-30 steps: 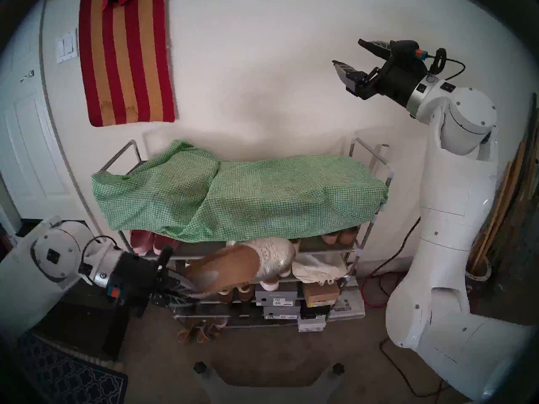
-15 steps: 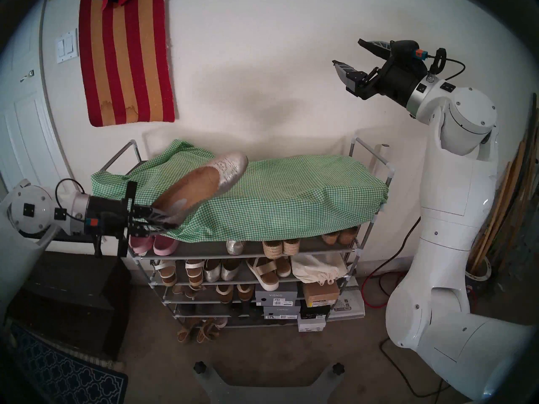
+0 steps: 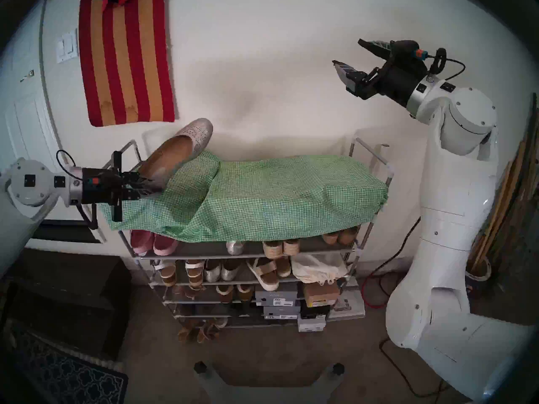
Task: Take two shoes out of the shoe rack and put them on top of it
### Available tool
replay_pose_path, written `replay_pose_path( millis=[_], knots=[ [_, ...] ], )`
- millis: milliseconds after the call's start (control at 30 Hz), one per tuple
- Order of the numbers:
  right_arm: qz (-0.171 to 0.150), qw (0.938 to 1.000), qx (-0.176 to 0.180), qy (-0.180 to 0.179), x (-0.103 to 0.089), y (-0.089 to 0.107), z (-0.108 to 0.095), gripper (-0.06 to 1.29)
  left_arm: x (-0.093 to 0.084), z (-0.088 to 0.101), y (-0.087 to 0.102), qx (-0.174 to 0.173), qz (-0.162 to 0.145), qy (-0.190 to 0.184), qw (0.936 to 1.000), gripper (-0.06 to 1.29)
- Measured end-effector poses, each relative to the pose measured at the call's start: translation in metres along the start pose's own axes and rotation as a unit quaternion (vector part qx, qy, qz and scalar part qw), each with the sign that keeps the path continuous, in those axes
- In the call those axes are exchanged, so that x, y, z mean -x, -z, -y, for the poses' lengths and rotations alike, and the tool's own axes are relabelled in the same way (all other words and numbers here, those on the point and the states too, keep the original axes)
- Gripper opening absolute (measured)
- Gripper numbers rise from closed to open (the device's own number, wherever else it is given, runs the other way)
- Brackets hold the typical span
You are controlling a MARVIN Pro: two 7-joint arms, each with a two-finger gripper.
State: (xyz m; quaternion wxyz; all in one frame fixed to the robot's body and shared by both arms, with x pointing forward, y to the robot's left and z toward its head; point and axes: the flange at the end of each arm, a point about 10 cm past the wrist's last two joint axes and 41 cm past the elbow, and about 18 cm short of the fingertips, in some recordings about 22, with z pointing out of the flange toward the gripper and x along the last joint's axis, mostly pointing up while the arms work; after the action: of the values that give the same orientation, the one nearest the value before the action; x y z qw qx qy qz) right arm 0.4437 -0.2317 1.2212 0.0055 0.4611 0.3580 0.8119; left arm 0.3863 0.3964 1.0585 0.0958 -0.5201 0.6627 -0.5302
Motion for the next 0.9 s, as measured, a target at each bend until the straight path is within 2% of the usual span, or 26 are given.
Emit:
replay_pose_path(
  millis=[167,367,633,900],
  knots=[
    [0.0,1.0,0.0,0.0,0.0,0.0,0.0,1.23,0.0,0.02,0.007,-0.018,0.027,0.01,0.9994,0.17],
    [0.0,1.0,0.0,0.0,0.0,0.0,0.0,1.23,-0.003,0.035,0.01,-0.027,0.049,0.013,0.9983,0.17],
    [0.0,1.0,0.0,0.0,0.0,0.0,0.0,1.23,-0.013,0.045,0.01,-0.029,0.062,0.01,0.9976,0.17],
    [0.0,1.0,0.0,0.0,0.0,0.0,0.0,1.23,-0.018,0.048,0.007,-0.028,0.069,0.014,0.9972,0.17]
  ],
)
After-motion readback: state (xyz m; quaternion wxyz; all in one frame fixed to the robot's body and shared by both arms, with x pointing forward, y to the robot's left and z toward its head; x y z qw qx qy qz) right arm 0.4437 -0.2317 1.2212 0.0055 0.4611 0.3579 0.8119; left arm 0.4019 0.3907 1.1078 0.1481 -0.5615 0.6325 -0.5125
